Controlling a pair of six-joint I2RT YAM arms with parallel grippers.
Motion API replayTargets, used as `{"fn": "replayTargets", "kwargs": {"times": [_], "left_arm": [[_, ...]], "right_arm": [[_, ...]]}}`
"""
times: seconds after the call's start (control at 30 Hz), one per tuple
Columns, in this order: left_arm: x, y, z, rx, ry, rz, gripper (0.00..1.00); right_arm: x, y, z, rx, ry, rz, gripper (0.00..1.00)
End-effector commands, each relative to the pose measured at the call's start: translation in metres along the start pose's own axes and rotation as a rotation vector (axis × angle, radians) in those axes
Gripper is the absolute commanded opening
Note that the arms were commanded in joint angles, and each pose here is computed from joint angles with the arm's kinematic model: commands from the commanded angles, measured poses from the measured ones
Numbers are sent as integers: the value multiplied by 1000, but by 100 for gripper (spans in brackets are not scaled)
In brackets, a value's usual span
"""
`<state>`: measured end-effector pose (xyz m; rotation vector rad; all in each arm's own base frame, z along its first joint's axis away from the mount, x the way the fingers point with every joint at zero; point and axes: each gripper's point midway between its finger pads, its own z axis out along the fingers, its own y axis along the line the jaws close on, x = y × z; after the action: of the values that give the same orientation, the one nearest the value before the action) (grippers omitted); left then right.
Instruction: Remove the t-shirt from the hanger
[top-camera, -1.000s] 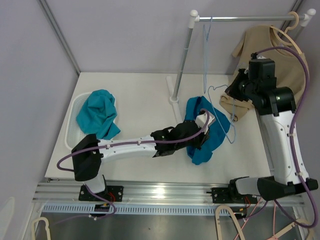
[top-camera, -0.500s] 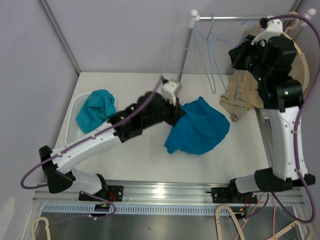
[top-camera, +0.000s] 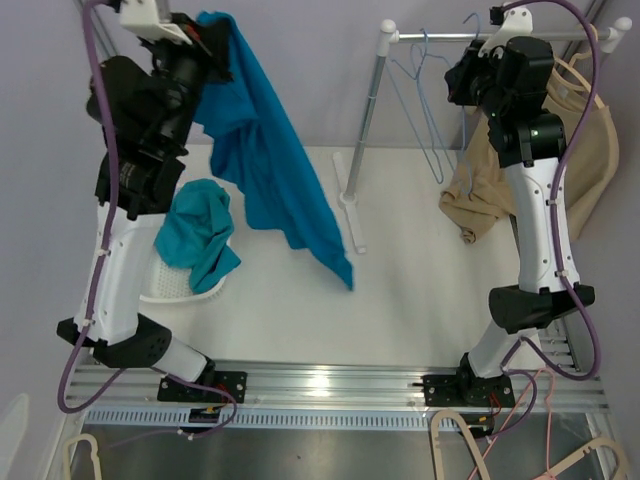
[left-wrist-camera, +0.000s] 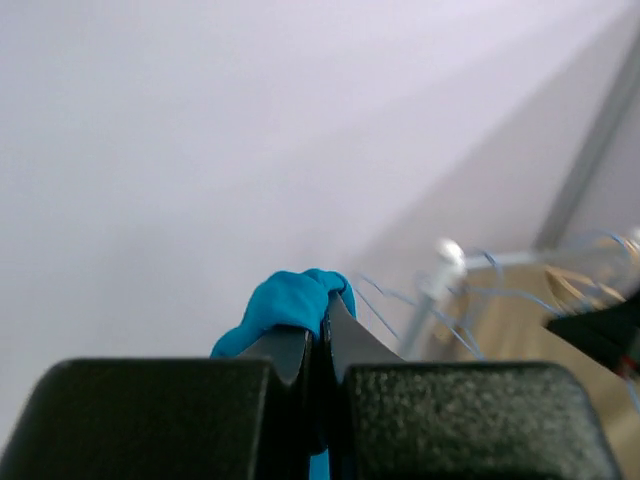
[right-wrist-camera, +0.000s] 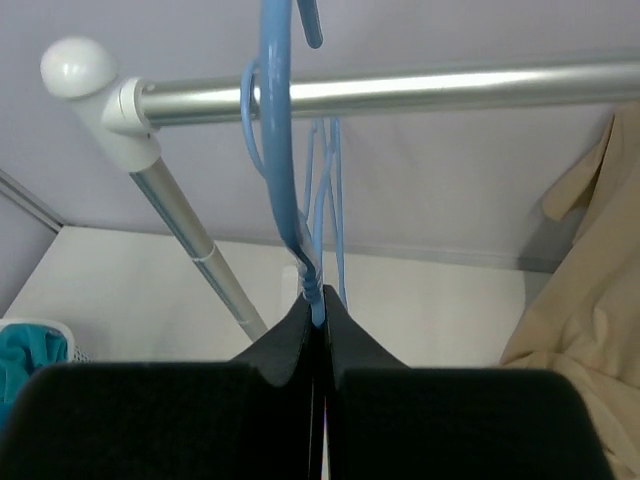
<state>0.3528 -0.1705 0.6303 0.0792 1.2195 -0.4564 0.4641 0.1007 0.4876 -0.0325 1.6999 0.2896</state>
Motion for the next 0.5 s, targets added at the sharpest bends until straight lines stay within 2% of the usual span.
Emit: {"fn": "replayTargets", "kwargs": {"times": [0.0, 0.07, 0.1, 0.23, 0.27, 0.3, 0.33, 0.47], "left_arm": [[-67, 30, 0, -48, -182, 93, 1], [-80, 50, 2, -79, -204, 169, 1], [-75, 70, 4, -152, -185, 190, 1], [-56, 104, 1, -235, -117, 225, 1], [-65, 112, -9, -275, -139, 229, 1], [-47, 131, -7, -321, -102, 275, 1], [-50, 142, -13, -362, -112, 293, 1], [-46, 177, -45, -489, -79, 287, 1]], "right_arm": [[-36, -8, 6, -33, -116, -6, 0], [-45, -9, 7, -89, -120, 27, 0], [-34, -11, 19, -105, -89, 38, 0], [-27, -13, 35, -116, -84, 50, 0], [-28, -12, 38, -124, -92, 51, 0], [-23, -14, 46, -127, -81, 63, 0], [-22, -12, 48, -138, -82, 74, 0], [-11, -10, 62, -186, -55, 96, 0]]}}
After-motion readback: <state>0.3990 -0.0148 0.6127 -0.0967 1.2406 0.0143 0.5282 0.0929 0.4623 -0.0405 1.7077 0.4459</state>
